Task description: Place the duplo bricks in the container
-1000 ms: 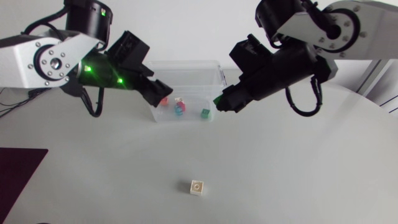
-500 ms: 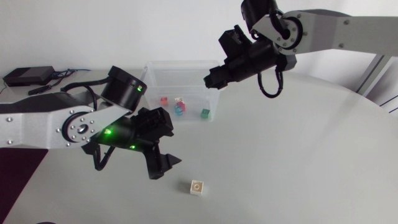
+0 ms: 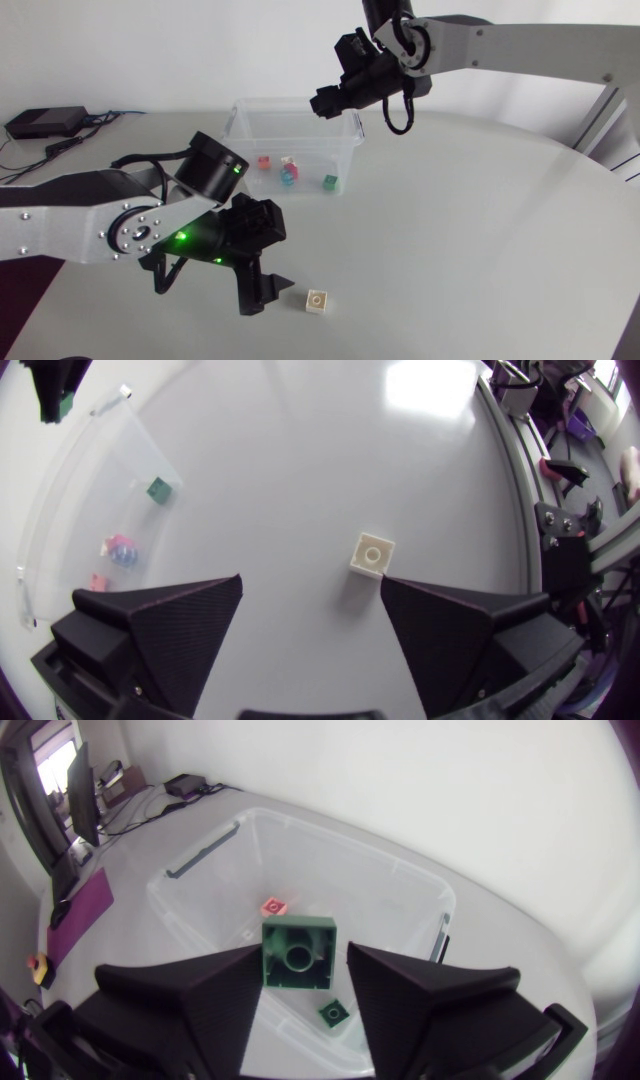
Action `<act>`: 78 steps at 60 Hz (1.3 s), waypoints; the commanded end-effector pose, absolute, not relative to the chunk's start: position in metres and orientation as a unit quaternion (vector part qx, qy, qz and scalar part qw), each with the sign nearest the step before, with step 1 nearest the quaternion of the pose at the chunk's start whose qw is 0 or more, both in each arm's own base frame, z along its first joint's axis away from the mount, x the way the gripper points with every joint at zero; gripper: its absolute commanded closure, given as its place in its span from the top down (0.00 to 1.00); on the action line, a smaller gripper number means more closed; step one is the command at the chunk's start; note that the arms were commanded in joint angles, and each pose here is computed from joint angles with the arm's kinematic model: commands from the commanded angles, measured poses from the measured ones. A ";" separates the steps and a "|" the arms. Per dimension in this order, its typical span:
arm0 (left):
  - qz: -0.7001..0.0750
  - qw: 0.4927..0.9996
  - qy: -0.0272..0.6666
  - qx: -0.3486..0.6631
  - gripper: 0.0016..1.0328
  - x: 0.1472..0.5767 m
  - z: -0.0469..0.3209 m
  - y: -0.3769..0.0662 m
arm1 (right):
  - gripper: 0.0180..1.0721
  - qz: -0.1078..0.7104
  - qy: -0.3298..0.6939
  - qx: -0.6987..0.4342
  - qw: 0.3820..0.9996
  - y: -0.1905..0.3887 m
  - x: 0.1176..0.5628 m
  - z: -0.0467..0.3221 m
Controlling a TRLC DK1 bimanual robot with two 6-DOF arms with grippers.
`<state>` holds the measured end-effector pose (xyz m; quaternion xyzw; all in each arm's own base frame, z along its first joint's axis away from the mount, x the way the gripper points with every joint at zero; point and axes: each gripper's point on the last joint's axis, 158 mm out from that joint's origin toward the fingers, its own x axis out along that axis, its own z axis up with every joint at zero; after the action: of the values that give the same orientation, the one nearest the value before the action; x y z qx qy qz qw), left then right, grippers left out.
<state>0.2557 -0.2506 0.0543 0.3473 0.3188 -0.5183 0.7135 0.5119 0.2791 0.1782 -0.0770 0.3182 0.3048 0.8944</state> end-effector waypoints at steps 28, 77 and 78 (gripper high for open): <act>-0.549 0.636 0.325 0.433 0.89 0.222 0.012 -0.263 | 0.96 0.298 0.304 -0.067 0.902 0.178 0.429 0.202; -0.567 0.540 0.365 0.504 0.63 0.236 -0.025 -0.294 | 0.96 0.334 0.341 -0.084 0.875 0.132 0.267 0.112; -0.567 0.538 0.366 0.504 0.63 0.236 -0.027 -0.294 | 0.96 0.335 0.341 -0.083 0.875 0.132 0.267 0.112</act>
<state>0.2365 -0.2878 -0.0226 0.4936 0.3713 -0.5577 0.5545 0.2738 0.1337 0.1206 -0.0795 0.3342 0.3282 0.8799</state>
